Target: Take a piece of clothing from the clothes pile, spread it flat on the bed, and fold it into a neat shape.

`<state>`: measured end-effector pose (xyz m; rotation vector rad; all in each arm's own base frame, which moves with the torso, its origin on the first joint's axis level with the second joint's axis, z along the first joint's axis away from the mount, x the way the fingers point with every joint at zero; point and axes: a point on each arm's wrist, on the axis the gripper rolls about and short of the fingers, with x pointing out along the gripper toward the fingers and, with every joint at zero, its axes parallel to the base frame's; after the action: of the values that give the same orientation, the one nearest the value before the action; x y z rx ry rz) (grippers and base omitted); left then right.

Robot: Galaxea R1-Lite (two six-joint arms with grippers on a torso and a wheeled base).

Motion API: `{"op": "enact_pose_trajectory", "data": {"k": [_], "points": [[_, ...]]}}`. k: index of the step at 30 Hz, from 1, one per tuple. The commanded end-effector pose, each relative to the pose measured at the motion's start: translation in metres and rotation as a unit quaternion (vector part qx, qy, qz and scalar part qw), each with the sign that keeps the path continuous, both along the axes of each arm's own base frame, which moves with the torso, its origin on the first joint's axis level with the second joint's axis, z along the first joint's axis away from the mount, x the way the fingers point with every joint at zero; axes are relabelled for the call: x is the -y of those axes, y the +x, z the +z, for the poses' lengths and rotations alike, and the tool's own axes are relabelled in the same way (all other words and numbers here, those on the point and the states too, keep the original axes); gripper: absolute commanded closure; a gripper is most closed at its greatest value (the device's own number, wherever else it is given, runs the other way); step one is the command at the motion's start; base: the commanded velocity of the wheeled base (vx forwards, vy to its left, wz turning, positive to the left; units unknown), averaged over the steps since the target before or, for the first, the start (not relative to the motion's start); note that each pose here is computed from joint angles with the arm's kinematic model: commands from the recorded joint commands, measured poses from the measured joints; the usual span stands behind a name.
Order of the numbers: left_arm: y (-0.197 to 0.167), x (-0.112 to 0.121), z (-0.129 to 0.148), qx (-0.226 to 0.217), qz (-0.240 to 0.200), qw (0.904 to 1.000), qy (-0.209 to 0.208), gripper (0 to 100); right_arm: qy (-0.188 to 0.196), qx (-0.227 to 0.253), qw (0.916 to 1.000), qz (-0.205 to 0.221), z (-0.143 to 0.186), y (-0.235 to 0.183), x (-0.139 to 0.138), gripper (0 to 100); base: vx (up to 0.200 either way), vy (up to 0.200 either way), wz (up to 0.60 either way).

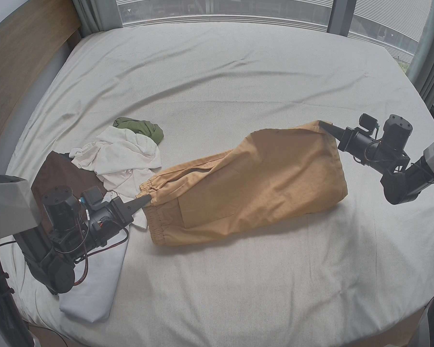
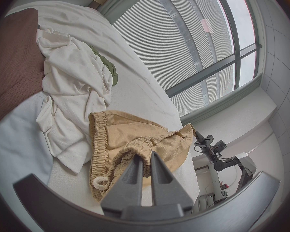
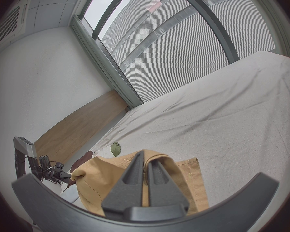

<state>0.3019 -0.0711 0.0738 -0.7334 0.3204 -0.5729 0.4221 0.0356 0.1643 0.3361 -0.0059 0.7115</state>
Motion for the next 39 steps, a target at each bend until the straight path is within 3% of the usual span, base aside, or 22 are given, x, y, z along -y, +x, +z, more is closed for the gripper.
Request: {"op": "enact_pose_trajectory", "data": {"k": [1, 32, 39], "points": [[0.007, 0.001, -0.003, 0.001, 0.011, 0.9999, 0.000, 100, 0.000, 0.007, 1.0000, 0.002, 0.008, 0.013, -0.002, 100, 0.000, 0.000, 0.00], [0.029, 0.004, -0.010, 0.011, 0.070, 0.9975, -0.002, 100, -0.001, -0.018, 0.9998, -0.004, -0.013, 0.061, -0.009, 100, 0.000, 0.000, 0.00], [0.033, 0.003, -0.012, 0.013, 0.078, 0.9969, -0.003, 100, -0.018, -0.018, 0.9997, -0.007, -0.018, 0.065, -0.010, 100, 0.000, 0.000, 0.00]]}}
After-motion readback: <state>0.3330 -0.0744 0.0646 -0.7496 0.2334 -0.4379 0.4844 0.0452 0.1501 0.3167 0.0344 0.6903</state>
